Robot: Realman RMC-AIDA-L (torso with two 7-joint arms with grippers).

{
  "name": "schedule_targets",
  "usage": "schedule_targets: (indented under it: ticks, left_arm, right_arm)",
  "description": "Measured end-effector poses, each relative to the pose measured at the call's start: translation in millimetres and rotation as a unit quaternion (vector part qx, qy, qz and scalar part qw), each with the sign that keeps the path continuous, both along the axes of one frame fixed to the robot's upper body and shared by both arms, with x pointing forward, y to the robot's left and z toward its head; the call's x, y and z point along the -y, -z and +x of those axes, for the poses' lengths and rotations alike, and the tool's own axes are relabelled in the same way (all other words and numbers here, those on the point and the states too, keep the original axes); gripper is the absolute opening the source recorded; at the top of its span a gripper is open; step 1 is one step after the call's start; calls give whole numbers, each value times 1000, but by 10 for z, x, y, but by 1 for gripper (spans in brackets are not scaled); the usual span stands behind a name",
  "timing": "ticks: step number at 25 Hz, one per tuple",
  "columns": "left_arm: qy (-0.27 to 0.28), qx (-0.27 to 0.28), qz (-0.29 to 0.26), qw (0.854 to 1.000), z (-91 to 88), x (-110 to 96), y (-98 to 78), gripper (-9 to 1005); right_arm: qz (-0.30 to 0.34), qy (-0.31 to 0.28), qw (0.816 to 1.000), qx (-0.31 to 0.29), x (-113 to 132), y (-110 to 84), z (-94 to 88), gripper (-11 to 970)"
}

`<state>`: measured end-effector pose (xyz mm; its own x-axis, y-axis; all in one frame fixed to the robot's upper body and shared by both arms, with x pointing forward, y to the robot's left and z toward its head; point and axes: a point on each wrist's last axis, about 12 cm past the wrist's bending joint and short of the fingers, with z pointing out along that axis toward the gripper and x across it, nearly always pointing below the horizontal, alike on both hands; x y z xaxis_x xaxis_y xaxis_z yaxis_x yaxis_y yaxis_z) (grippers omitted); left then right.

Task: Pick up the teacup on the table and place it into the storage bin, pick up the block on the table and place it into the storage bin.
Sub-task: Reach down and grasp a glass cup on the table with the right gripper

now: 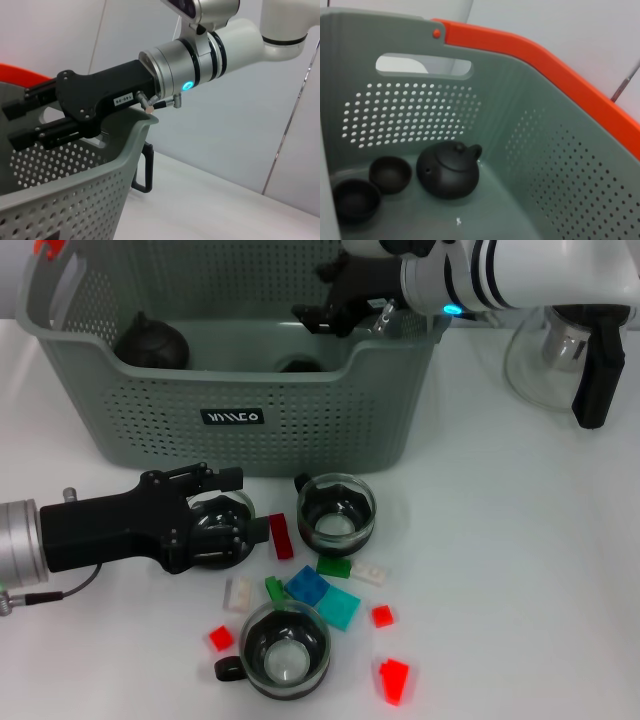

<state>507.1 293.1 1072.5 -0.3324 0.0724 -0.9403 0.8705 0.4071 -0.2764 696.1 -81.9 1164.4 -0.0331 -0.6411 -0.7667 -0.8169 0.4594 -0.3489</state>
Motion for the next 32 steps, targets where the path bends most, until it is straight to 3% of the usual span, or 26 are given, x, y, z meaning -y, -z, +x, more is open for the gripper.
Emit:
schedule_targets:
  ticks: [7,8,15,19,22,23,24,28,32]
  left_arm:
    - [0,2,2,1000,5,-10,-11,827]
    - [0,3,2,1000,6,-14,-14,827]
    - [2,6,4,1000,32,-22,-39,827]
    - [3,8,5,1000,42,-21,-46,827]
    - [3,9,6,1000,46,-21,-47,827]
    - [2,9,7,1000,47,-26,-49,826]
    - [3,9,8,1000,49,-29,-50,826]
    - [8,10,15,1000,44,-37,-54,827]
    - [16,6,22,1000,34,-47,-50,827]
  right_arm:
    - [21,8,999,29,66,-182,48,626]
    - [44,10,998,41,104,-322,59,626]
    - [136,-7,989,61,307,-669,-50,624]
    - [190,-45,979,58,485,-789,-260,619]
    - [218,-84,971,46,638,-816,-484,616]
    - [223,-103,969,30,749,-791,-634,616]
    - [223,-103,969,30,749,-791,-634,615]
    - [209,-141,968,-5,949,-695,-911,615]
    - [156,-186,968,-56,1080,-627,-1144,616]
